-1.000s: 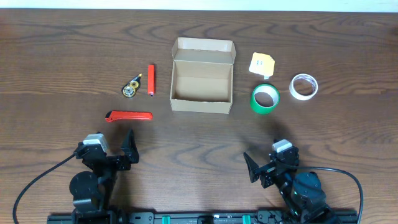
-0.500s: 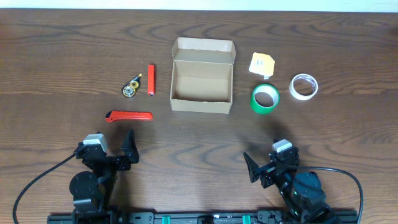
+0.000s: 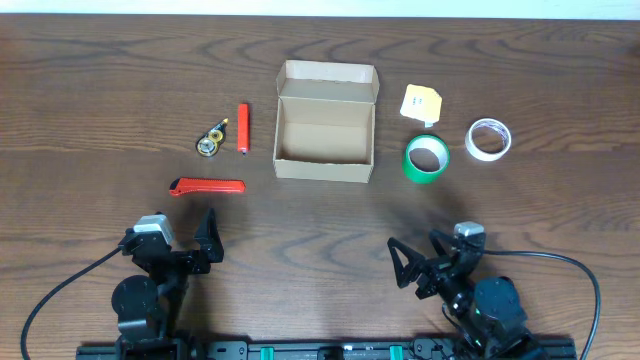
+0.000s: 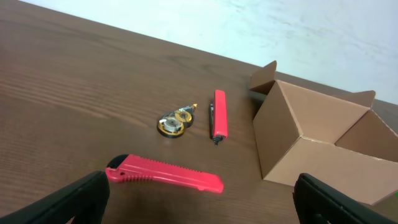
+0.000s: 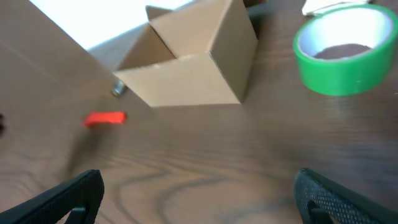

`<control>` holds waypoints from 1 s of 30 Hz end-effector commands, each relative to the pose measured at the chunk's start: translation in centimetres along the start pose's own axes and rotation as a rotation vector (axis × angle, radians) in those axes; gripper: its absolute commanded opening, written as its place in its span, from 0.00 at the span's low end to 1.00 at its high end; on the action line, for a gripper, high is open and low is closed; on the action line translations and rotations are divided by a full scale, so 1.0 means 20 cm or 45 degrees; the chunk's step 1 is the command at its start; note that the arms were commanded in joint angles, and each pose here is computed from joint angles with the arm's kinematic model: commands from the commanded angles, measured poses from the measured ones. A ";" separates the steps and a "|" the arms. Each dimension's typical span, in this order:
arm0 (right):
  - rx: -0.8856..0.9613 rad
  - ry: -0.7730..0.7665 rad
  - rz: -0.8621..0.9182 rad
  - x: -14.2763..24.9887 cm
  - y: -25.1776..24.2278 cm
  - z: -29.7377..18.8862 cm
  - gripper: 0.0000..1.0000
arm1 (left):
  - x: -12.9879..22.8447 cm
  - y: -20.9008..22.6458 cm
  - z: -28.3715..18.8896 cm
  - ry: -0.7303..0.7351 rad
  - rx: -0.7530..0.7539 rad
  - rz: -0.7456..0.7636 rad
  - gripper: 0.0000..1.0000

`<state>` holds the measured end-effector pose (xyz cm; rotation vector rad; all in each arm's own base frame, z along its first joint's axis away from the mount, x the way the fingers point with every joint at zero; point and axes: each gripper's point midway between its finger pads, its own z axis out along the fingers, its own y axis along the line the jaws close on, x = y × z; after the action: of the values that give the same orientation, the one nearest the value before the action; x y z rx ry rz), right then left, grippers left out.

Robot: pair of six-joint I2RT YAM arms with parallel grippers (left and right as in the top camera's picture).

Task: Pack container
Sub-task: 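Reach the right gripper to the green tape roll and grasp it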

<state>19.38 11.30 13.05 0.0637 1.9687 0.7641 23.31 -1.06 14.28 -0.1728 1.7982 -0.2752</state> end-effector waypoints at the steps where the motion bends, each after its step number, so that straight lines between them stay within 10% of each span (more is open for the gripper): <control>1: -0.077 -0.042 0.018 -0.04 0.06 0.00 0.99 | 0.05 0.03 0.01 0.025 -0.028 -0.007 0.95; 13: 0.110 0.063 -0.219 -0.34 0.14 0.04 0.99 | 0.05 0.03 0.01 0.025 -0.028 -0.007 0.95; 30: 0.798 0.590 -0.244 -0.56 -0.57 0.48 0.99 | 0.05 0.03 0.01 0.025 -0.028 -0.007 0.95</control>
<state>34.35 4.48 14.02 0.1073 2.5019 0.0857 23.31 -1.06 14.27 -0.1729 1.7986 -0.2752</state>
